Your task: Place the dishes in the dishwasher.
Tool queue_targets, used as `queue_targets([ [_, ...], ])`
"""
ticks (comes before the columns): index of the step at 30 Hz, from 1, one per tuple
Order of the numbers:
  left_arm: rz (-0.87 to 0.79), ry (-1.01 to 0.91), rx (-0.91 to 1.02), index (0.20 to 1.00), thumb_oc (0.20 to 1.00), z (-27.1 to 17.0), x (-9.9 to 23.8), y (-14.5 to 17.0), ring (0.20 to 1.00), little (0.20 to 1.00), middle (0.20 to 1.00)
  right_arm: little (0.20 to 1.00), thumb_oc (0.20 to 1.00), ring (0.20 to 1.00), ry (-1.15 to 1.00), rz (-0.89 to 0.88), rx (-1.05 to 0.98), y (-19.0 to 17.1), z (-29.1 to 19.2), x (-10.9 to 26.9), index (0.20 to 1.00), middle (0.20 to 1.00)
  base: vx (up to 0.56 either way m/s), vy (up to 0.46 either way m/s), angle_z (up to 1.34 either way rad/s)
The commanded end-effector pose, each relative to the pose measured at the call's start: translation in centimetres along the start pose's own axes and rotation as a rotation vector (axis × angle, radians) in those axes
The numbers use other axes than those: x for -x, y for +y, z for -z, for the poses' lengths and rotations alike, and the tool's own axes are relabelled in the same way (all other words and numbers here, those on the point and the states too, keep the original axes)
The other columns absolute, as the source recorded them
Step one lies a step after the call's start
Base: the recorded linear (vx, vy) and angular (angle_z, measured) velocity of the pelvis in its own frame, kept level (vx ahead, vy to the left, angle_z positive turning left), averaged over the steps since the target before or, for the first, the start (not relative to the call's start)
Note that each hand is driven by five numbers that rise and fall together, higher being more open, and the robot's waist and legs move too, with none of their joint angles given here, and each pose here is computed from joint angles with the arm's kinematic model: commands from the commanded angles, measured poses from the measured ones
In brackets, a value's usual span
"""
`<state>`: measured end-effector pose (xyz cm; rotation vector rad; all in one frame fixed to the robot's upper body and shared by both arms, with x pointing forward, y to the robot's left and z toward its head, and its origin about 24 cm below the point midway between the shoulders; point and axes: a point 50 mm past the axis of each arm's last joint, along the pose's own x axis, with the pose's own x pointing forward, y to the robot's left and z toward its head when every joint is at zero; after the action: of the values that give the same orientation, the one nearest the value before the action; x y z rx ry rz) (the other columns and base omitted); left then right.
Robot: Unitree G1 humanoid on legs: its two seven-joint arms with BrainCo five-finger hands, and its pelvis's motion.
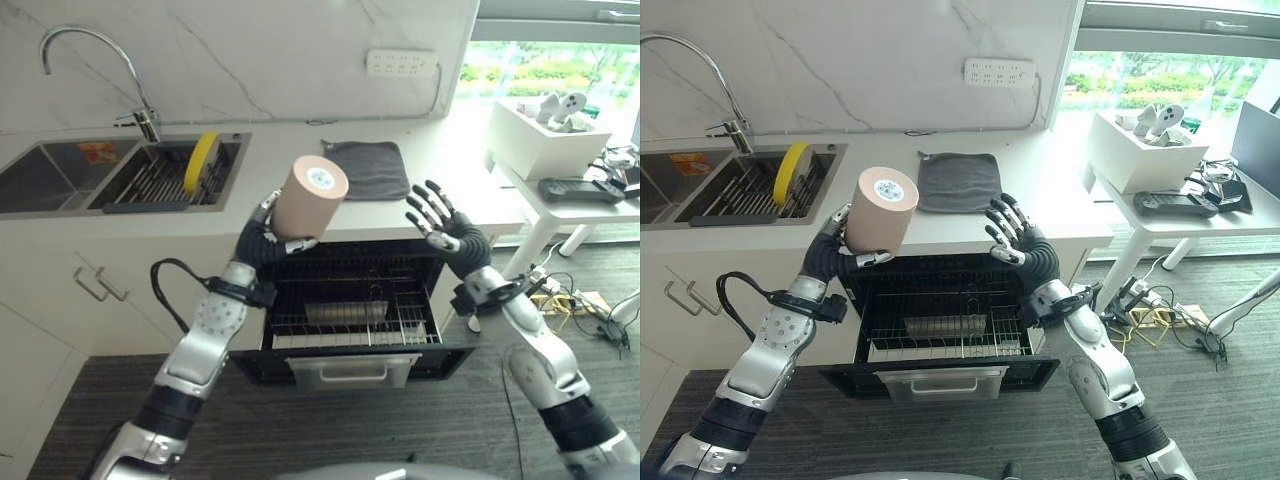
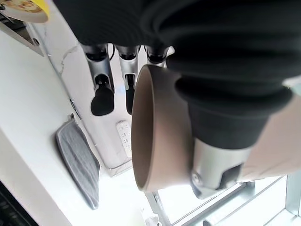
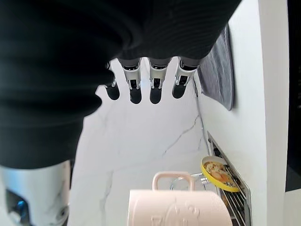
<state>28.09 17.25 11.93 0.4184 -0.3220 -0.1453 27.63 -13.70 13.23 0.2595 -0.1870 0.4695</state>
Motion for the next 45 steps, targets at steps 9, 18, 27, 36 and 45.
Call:
queue_targets([
  [9,0.039,-0.187,-0.11,0.2,0.2,-3.9,-3.5,-0.8,0.2,0.2,0.2,1.0,1.0,1.0,-0.056,-0.092,0.093,3.3,-3.0,-3.7,1.0,1.0,-0.01,0.009,0.07],
  [18,0.017,-0.247,-0.243,0.2,0.2,-5.2,-4.7,-1.8,0.2,0.2,0.2,1.0,1.0,1.0,-0.095,-0.036,0.106,4.5,-4.4,-6.1,1.0,1.0,0.0,0.005,0.02],
  [27,-0.031,-0.273,-0.209,0.2,0.2,-6.5,-6.0,-2.7,0.2,0.2,0.2,1.0,1.0,1.0,-0.119,0.047,0.065,6.1,-4.7,-8.1,1.0,1.0,0.0,0.002,0.0],
  [36,-0.04,-0.347,-0.222,0.2,0.2,-7.7,-6.6,-4.1,0.2,0.2,0.2,1.0,1.0,1.0,-0.181,0.077,0.051,7.6,-5.0,-9.2,1.0,1.0,0.0,0.01,0.04],
  [45,-0.031,-0.355,-0.217,0.2,0.2,-7.9,-6.7,-4.9,0.2,0.2,0.2,1.0,1.0,1.0,-0.18,0.139,0.074,7.9,-4.8,-9.8,1.0,1.0,0.0,0.001,0.01],
])
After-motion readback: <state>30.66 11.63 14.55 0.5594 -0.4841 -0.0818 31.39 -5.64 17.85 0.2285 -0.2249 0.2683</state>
